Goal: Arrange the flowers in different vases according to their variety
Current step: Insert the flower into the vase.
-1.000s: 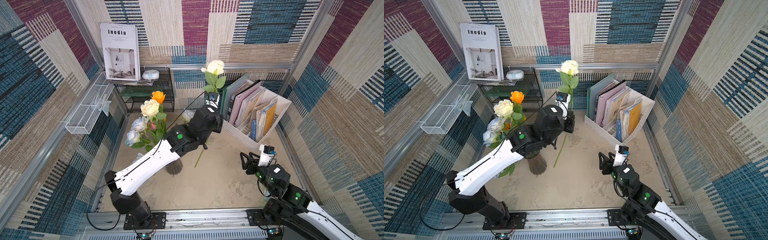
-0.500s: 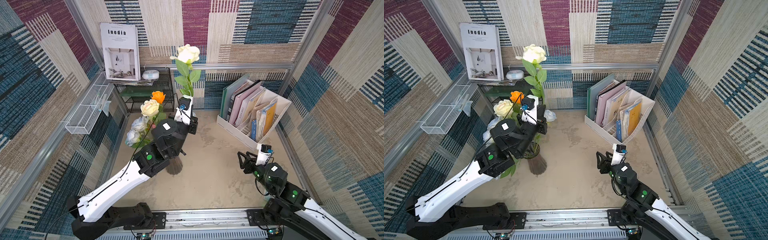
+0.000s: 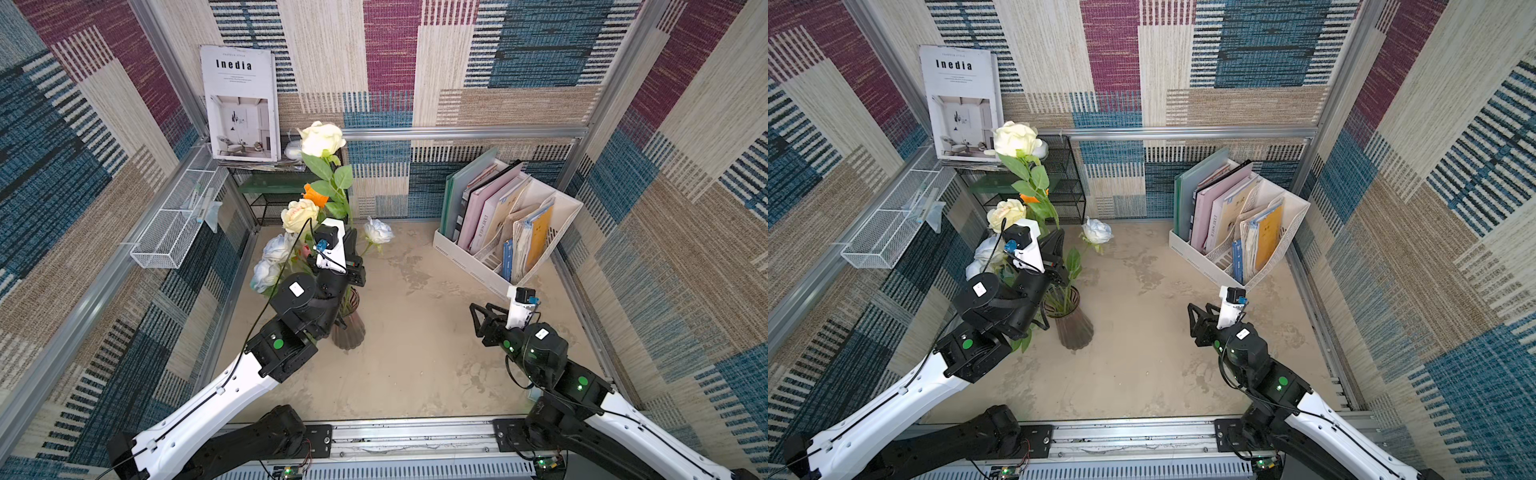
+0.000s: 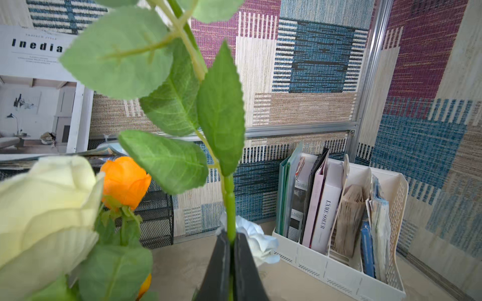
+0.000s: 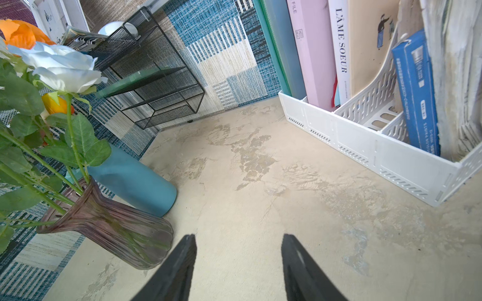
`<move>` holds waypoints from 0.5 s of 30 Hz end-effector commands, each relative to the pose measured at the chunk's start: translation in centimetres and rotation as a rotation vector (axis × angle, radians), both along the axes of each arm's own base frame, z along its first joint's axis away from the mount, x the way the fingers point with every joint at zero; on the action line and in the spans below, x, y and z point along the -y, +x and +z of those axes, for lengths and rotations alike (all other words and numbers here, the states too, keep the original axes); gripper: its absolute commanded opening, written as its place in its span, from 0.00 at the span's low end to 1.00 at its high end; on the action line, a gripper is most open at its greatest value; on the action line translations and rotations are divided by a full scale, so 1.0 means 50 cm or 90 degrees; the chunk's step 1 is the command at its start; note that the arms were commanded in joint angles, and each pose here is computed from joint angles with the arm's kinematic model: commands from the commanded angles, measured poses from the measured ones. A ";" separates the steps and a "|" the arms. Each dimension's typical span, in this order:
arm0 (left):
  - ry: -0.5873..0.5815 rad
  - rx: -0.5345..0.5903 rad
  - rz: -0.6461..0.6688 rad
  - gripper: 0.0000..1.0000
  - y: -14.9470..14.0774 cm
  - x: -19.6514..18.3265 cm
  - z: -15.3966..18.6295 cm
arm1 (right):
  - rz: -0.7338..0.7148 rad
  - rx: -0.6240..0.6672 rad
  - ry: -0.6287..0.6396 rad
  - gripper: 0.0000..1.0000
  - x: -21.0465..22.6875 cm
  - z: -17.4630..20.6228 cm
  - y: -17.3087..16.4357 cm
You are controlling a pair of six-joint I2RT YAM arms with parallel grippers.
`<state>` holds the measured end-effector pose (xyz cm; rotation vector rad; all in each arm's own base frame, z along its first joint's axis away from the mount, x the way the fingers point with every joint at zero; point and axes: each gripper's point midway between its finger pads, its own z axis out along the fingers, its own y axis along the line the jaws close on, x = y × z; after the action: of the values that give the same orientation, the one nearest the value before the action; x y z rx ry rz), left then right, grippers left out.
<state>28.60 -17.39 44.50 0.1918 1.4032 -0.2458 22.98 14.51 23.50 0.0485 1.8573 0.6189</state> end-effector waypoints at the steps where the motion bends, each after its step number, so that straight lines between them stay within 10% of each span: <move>1: -0.053 0.007 0.041 0.00 -0.005 -0.037 -0.002 | 0.007 0.012 0.026 0.58 -0.007 0.019 0.000; 5: -0.043 -0.023 0.055 0.00 -0.012 -0.059 -0.040 | 0.010 0.009 0.030 0.58 -0.010 0.016 0.000; 15: -0.042 -0.122 0.013 0.60 -0.060 -0.081 -0.053 | 0.038 -0.001 0.033 0.57 -0.039 0.014 0.007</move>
<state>26.18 -13.52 42.69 0.0972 1.5129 -0.2745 23.26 15.87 23.08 0.0332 1.8823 0.6662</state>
